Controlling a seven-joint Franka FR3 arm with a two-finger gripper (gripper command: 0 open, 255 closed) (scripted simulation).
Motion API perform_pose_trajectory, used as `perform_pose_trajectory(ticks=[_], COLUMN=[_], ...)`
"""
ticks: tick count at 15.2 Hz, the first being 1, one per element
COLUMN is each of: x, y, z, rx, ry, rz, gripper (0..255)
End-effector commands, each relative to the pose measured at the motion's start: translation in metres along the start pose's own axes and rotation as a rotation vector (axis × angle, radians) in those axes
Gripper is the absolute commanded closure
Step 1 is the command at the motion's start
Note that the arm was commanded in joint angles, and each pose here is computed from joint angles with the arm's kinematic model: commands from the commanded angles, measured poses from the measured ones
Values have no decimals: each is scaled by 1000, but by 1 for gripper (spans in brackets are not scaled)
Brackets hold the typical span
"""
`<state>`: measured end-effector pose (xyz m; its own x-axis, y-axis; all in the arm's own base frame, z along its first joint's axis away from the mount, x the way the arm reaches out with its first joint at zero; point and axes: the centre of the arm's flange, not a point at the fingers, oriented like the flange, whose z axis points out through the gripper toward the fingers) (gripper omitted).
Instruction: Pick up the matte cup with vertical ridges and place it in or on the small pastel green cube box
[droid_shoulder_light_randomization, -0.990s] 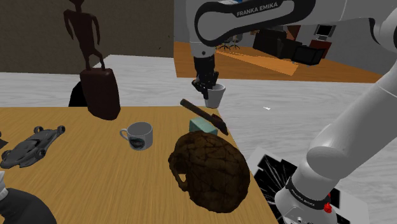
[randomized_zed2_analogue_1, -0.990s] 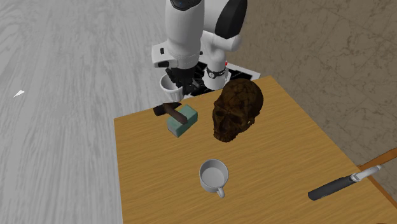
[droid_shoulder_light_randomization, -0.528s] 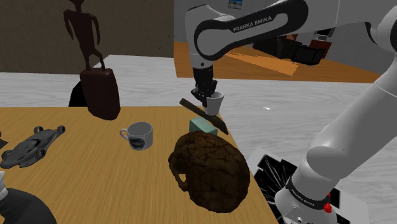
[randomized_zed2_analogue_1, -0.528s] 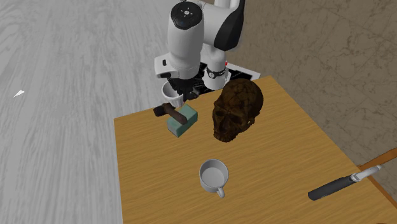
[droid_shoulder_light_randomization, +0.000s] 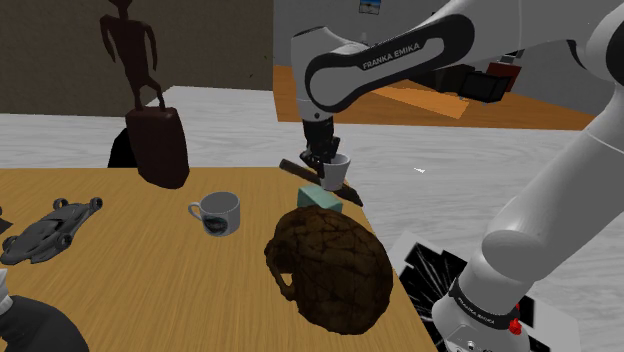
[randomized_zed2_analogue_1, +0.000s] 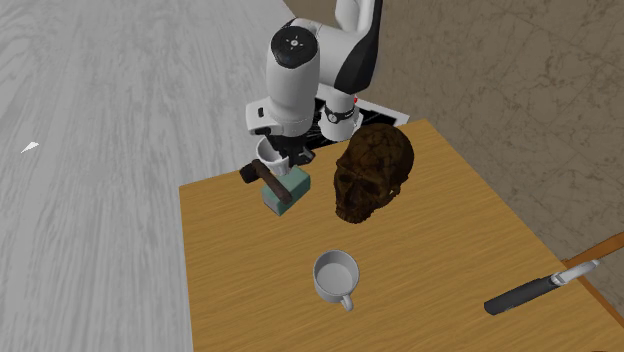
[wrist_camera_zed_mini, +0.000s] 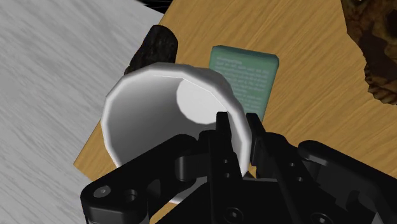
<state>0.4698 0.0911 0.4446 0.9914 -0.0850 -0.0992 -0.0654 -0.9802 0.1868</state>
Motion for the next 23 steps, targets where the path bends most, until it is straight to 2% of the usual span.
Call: perform_pose_trajectory(ticks=[1,5,6,11,15,23], x=[0,0,0,0,0,0], y=[-1,-1,-1,-1,-1,-1], z=[1,1,1,1,-49,-49], rx=[0,0,0,0,0,0], ry=[0,0,0,0,0,0], rz=[0,0,0,0,0,0], gripper=[255,255,0,0,0,0])
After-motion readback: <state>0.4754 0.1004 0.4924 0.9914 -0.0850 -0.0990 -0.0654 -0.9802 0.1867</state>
